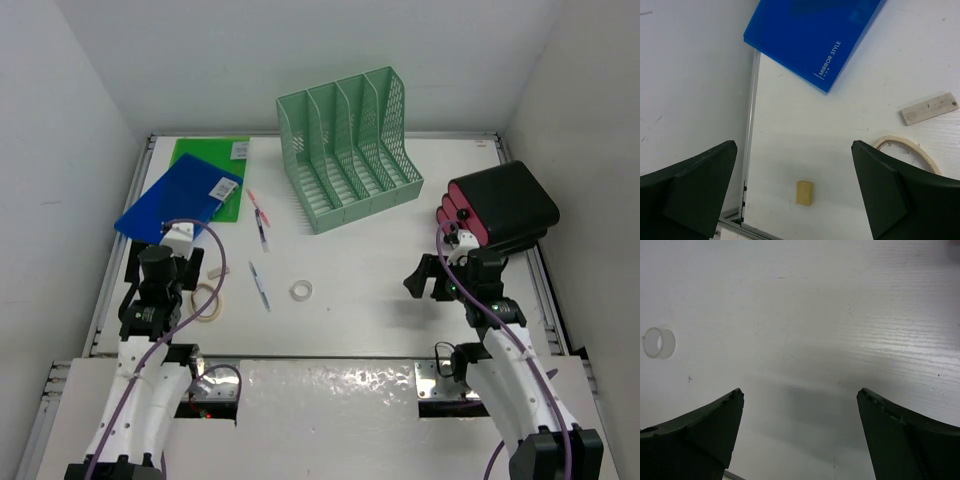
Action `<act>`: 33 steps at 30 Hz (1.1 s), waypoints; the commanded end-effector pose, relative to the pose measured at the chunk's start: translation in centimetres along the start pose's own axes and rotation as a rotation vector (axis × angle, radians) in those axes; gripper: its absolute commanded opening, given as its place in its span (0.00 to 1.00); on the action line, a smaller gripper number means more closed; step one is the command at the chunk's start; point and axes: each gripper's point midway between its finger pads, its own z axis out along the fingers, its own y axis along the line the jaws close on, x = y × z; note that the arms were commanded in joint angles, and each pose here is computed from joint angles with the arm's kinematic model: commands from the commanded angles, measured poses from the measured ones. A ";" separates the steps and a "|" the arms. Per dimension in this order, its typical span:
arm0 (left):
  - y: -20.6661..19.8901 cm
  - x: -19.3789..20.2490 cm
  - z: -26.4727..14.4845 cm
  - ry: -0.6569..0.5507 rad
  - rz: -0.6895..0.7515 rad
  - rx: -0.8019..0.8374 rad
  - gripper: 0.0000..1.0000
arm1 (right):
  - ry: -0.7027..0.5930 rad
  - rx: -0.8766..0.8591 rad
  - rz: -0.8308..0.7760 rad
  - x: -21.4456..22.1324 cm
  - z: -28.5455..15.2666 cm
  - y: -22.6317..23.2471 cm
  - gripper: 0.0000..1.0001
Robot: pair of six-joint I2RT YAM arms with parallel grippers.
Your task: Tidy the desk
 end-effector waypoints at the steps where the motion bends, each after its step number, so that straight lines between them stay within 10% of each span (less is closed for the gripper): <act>1: 1.0 -1.5 0.2 -0.052 -0.056 -0.047 0.99 | -0.041 -0.021 -0.022 -1.8 -0.3 0.7 0.92; 11: -1.1 -5.0 1.3 -0.177 -0.069 0.081 0.99 | -0.167 0.247 0.005 -8.2 -1.9 -2.1 0.67; 19: -3.1 -4.1 3.9 -0.075 -0.070 0.140 0.99 | -0.218 0.633 -0.176 -15.7 -3.5 -3.7 0.65; 33: -4.2 -3.5 4.3 -0.063 -0.060 0.183 0.99 | 0.024 1.193 -0.860 -20.8 -1.1 -3.9 0.59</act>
